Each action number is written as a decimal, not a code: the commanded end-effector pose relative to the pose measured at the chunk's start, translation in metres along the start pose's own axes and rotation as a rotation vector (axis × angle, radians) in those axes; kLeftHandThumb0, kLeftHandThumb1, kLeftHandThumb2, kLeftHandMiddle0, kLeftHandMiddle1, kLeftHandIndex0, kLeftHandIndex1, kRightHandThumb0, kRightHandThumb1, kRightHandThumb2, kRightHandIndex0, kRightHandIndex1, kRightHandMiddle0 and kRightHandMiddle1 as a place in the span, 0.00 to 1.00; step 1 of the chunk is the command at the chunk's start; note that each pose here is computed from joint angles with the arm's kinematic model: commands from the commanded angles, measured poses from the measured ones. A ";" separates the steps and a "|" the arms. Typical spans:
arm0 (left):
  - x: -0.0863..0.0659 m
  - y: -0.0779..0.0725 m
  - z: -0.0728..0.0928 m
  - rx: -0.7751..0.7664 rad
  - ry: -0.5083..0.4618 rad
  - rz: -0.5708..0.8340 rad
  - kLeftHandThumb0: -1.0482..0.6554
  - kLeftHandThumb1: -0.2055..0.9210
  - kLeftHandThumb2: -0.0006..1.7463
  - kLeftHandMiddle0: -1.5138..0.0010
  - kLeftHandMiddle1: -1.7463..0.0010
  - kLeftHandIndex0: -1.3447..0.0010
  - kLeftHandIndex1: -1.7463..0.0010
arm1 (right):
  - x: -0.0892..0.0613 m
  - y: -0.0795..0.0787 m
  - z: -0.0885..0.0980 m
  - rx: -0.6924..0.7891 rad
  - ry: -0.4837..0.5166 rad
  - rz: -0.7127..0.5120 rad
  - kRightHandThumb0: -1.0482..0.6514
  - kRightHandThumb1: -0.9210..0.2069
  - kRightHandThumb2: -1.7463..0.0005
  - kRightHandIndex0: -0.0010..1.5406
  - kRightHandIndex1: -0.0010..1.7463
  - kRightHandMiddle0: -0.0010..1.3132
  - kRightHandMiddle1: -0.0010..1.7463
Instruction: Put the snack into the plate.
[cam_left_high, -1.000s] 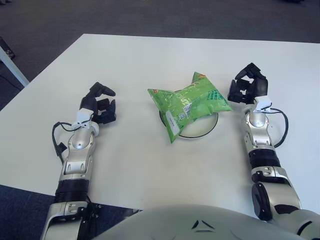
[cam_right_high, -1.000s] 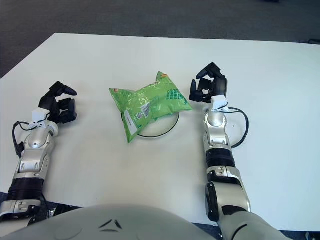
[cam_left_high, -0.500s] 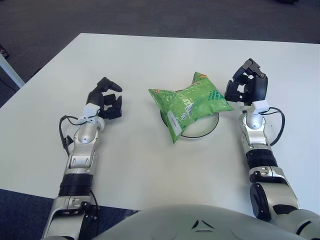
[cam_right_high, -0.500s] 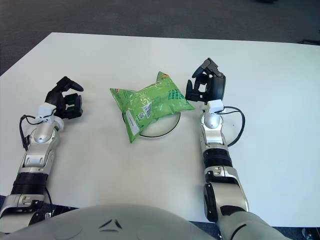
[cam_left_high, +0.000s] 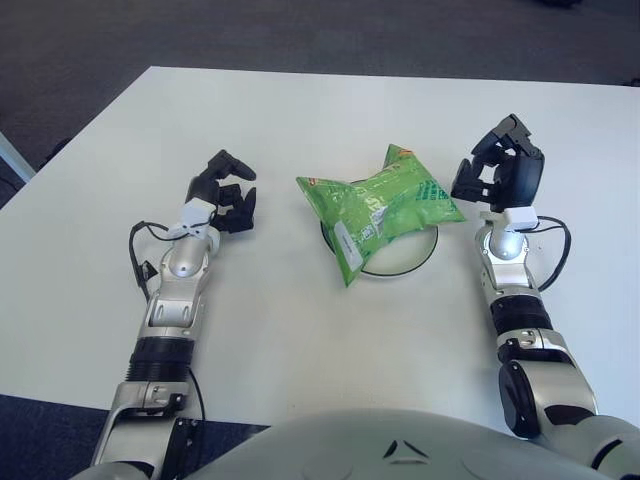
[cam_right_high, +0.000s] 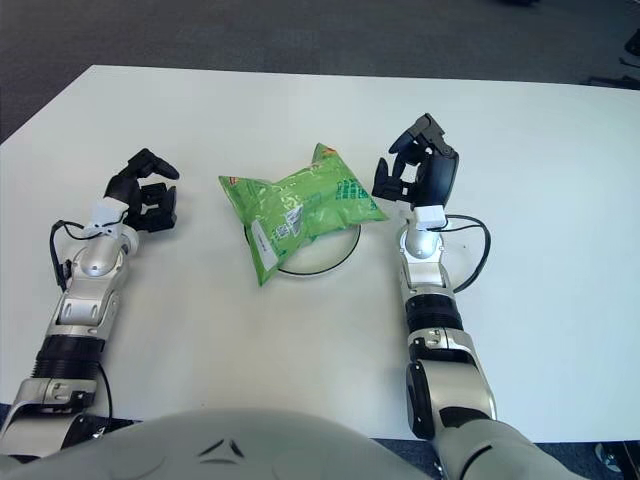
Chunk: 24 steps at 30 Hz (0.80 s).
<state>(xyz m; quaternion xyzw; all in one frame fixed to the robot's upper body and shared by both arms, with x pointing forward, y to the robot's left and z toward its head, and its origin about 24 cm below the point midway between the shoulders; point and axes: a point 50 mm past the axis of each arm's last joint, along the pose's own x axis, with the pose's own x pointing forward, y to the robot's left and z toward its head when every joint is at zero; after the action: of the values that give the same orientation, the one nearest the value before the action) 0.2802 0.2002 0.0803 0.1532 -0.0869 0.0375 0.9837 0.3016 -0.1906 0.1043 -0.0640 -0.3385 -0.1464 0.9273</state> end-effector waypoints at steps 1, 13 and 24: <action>-0.003 -0.013 -0.004 -0.011 0.027 0.010 0.36 0.59 0.66 0.27 0.00 0.62 0.00 | -0.084 0.003 -0.043 0.005 0.358 0.003 0.28 0.72 0.10 0.86 1.00 0.60 1.00; -0.002 -0.022 -0.006 -0.051 0.030 0.023 0.36 0.59 0.65 0.28 0.00 0.63 0.00 | -0.082 0.000 -0.047 0.065 0.427 0.022 0.28 0.73 0.09 0.87 1.00 0.61 1.00; -0.002 -0.034 -0.004 -0.039 0.007 0.062 0.35 0.56 0.67 0.24 0.00 0.61 0.00 | -0.080 -0.002 -0.050 0.071 0.556 -0.024 0.28 0.72 0.10 0.87 1.00 0.60 1.00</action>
<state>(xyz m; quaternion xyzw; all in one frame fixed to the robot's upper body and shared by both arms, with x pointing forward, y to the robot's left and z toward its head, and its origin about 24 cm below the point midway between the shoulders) 0.2864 0.1857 0.0838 0.1507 -0.1069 0.0564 0.9812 0.3092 -0.1958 0.0932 -0.0409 -0.2519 -0.1218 0.9592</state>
